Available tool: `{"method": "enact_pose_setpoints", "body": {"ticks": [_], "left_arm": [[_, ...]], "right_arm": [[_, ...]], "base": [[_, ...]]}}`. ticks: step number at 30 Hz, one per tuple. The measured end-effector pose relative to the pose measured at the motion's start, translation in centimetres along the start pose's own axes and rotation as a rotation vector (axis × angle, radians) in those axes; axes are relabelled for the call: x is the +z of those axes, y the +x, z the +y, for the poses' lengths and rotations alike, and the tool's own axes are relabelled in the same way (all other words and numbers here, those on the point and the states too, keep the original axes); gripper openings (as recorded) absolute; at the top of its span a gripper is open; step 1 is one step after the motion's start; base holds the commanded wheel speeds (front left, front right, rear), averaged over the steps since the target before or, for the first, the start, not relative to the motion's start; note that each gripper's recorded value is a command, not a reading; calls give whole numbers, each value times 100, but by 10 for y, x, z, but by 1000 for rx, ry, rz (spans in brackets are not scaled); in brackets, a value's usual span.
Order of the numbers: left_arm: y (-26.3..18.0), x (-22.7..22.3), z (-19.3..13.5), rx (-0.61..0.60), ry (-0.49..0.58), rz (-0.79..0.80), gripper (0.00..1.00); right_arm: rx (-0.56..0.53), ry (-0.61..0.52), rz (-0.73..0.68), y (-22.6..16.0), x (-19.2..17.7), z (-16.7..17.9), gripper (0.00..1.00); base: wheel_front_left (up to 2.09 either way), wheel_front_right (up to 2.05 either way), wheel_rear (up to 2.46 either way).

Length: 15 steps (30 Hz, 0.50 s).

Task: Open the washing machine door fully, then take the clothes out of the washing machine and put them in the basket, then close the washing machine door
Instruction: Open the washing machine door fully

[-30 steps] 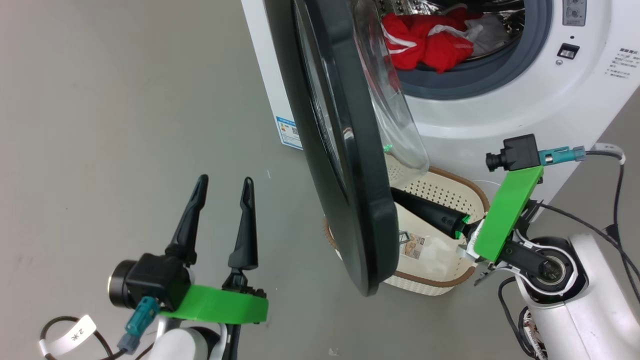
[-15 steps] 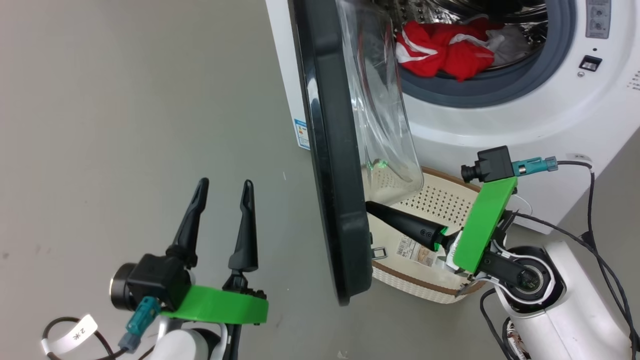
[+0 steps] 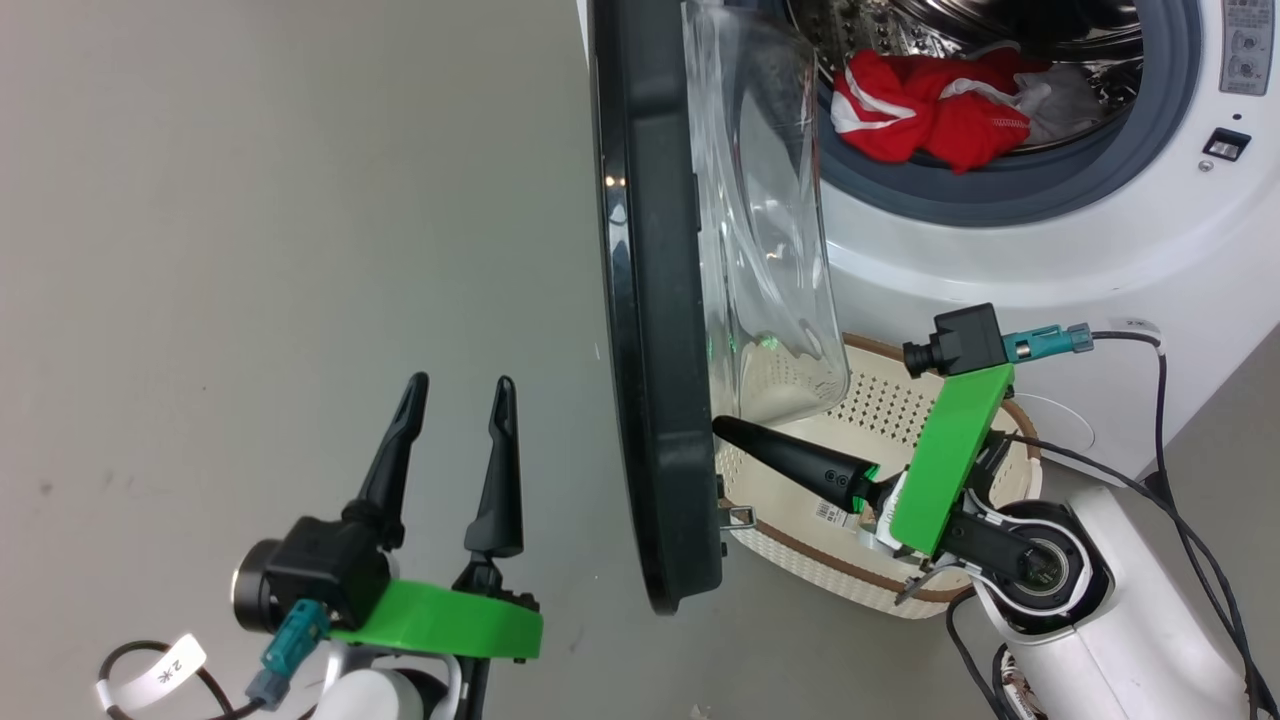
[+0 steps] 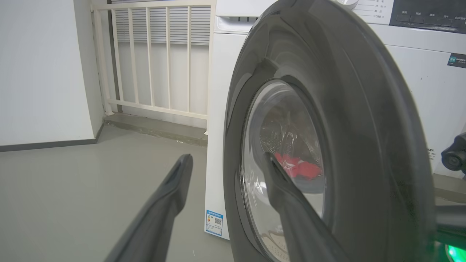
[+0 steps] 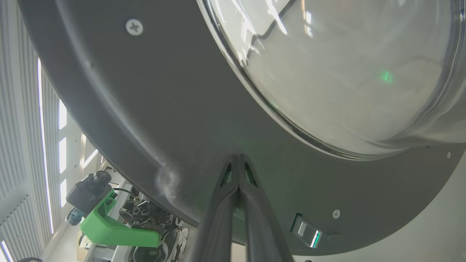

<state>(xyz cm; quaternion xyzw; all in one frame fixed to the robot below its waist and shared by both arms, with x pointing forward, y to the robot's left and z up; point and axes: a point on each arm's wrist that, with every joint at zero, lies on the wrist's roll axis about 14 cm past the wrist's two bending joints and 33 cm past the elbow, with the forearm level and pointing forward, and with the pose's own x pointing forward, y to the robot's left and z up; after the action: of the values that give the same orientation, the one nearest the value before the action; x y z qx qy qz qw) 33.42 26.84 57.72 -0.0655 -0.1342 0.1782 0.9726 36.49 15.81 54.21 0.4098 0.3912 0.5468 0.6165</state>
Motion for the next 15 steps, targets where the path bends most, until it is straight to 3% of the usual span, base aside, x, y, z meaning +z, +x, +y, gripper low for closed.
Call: {"method": "enact_pose_setpoints", "body": {"ticks": [15], "left_arm": [[-3,-2,2,5,-4,11,100]], "right_arm": [[19,13,29,9,-10,4,0]], "base": [[0,0,0]]}}
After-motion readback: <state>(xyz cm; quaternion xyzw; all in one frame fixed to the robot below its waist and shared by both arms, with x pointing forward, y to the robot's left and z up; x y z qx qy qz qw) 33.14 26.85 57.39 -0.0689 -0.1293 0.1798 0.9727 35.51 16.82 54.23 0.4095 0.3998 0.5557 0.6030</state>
